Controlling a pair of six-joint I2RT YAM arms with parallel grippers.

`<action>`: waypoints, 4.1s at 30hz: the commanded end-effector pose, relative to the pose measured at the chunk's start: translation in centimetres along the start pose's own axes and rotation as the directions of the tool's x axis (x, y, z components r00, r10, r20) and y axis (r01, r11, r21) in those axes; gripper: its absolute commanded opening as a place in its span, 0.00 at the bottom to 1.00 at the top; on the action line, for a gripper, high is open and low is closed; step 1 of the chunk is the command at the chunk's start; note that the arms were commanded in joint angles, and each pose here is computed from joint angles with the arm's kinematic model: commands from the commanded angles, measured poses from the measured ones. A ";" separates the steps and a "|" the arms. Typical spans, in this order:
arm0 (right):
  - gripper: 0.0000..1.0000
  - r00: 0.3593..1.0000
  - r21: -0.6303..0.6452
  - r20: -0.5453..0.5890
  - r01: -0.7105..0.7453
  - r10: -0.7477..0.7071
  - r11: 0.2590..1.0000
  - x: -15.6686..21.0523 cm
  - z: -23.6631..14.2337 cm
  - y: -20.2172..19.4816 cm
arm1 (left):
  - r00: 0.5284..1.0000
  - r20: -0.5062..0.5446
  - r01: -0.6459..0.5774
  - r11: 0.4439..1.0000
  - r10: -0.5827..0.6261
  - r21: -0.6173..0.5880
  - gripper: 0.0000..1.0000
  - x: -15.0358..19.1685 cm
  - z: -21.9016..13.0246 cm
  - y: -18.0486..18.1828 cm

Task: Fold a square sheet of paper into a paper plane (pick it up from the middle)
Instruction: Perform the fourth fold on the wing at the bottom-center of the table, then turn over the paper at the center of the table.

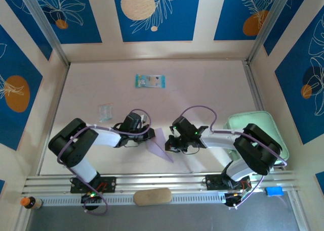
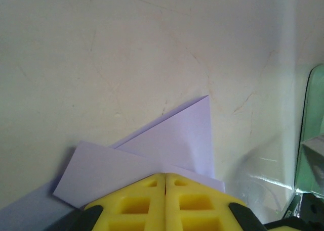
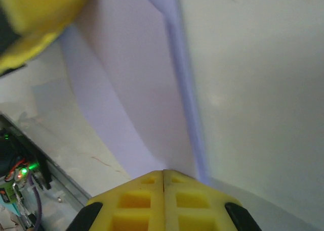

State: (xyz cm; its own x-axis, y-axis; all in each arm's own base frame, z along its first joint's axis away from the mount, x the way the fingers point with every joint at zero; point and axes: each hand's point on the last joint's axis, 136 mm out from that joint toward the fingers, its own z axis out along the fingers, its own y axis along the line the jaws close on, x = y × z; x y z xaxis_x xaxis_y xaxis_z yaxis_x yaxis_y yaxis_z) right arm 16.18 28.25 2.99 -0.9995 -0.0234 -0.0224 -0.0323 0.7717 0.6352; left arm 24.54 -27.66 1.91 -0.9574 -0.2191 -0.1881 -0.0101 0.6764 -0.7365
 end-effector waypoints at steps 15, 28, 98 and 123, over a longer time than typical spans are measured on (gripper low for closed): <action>0.00 0.990 0.039 -0.139 0.037 -0.031 0.999 0.9 3.8 0.4 | 0.997 -0.043 0.054 0.989 -0.060 -0.139 0.05 2.2 0.1 4.9; 0.00 0.988 0.058 -0.148 -0.031 0.040 0.998 5.8 1.4 -3.9 | 0.997 -0.030 0.070 0.988 -0.075 -0.137 0.05 2.0 -0.1 5.2; 0.30 0.983 -0.140 -0.077 -0.177 0.168 0.974 4.9 -1.2 -1.4 | 0.992 0.001 0.126 0.986 -0.126 -0.111 0.05 1.6 -0.3 4.8; 0.09 0.996 -0.183 -0.037 -0.084 0.079 0.979 4.0 -1.9 -0.8 | 0.996 0.057 0.070 0.997 -0.069 -0.015 0.17 -0.5 -2.2 0.7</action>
State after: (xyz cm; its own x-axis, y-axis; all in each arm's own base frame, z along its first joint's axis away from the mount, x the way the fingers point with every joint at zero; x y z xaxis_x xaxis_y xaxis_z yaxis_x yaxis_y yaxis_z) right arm 12.72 26.87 3.91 -0.9968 0.0389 0.0697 0.0785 0.6345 0.7689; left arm 24.44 -26.68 2.65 -0.9429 -0.2909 -0.1621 -0.0676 0.6437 -0.7623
